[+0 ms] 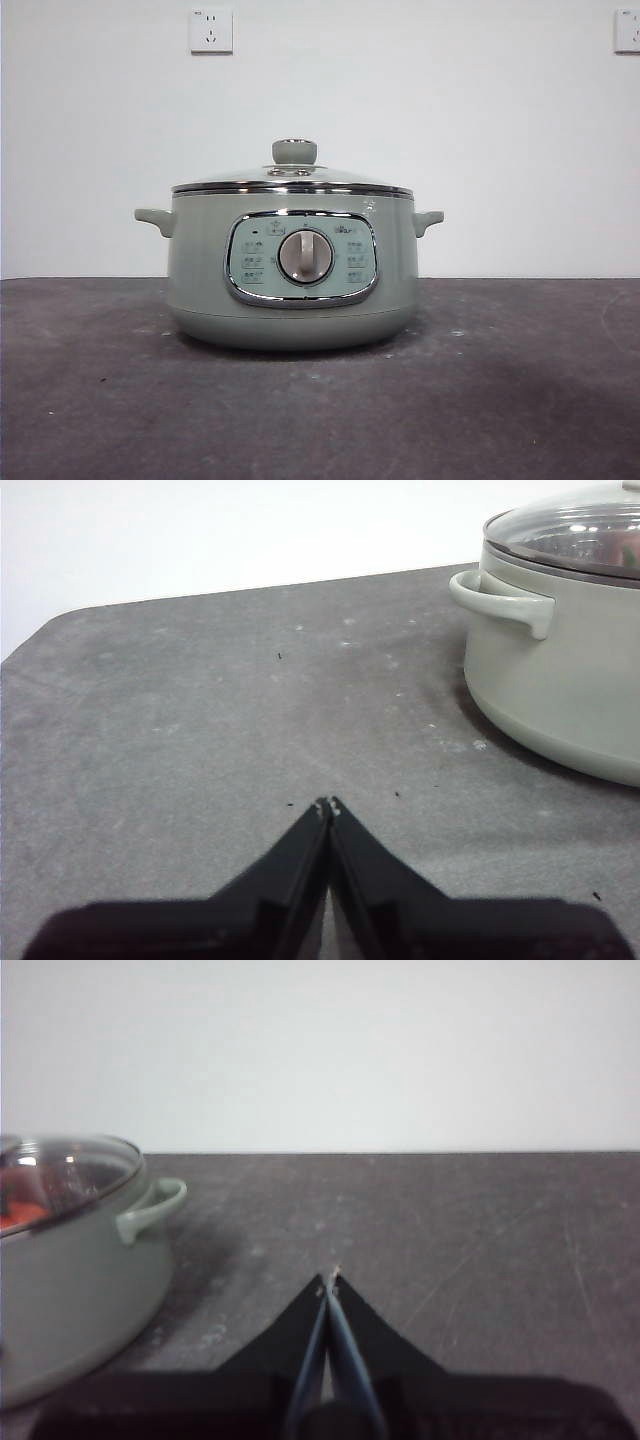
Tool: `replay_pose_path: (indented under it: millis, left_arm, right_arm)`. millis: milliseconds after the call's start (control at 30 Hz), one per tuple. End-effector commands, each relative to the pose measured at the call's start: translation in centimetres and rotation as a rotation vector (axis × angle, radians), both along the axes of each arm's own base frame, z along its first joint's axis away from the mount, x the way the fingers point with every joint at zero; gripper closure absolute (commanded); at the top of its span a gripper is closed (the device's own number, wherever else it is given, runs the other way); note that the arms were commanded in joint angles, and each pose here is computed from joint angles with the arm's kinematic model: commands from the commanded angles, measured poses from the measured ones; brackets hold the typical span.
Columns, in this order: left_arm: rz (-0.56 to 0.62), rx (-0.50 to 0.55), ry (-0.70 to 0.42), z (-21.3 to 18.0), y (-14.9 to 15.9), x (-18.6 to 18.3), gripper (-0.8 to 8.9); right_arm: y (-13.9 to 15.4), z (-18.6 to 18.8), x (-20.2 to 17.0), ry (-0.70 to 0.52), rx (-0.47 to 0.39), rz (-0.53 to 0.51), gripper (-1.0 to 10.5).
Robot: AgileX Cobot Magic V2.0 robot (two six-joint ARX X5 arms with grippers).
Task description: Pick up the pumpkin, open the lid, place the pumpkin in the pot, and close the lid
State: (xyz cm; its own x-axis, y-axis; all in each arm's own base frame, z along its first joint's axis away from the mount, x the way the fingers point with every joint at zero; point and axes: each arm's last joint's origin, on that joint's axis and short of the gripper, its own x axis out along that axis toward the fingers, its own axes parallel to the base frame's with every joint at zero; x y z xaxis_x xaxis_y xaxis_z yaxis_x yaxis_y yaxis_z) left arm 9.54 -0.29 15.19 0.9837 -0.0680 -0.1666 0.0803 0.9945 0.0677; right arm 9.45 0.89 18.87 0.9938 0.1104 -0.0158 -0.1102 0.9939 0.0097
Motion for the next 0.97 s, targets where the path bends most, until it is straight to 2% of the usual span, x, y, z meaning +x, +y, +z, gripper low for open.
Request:
replay_pose_path:
  millis: [33, 167, 333, 533, 967]
  left_arm:
    - [0.005, -0.004, 0.012, -0.5, 0.0, 0.1, 8.17]
    - [0.005, -0.004, 0.012, -0.5, 0.0, 0.1, 8.17]
    - [0.005, -0.004, 0.012, -0.5, 0.0, 0.1, 8.17]
    - [0.005, -0.004, 0.012, -0.5, 0.0, 0.1, 8.17]
    - [0.005, -0.004, 0.012, -0.5, 0.0, 0.1, 8.17]
  right_arm:
    - [0.0, -1.3, 0.1, 0.01, 0.027, -0.003, 9.5]
    - [0.0, -2.9, 0.2, 0.051, 0.06, -0.004, 9.5]
    - [0.0, -4.0, 0.1, 0.166, 0.053, -0.009, 9.5]
    - [0.0, -4.0, 0.1, 0.165, 0.098, -0.007, 9.5]
    - [0.0, -4.0, 0.1, 0.164, 0.097, -0.013, 9.5]
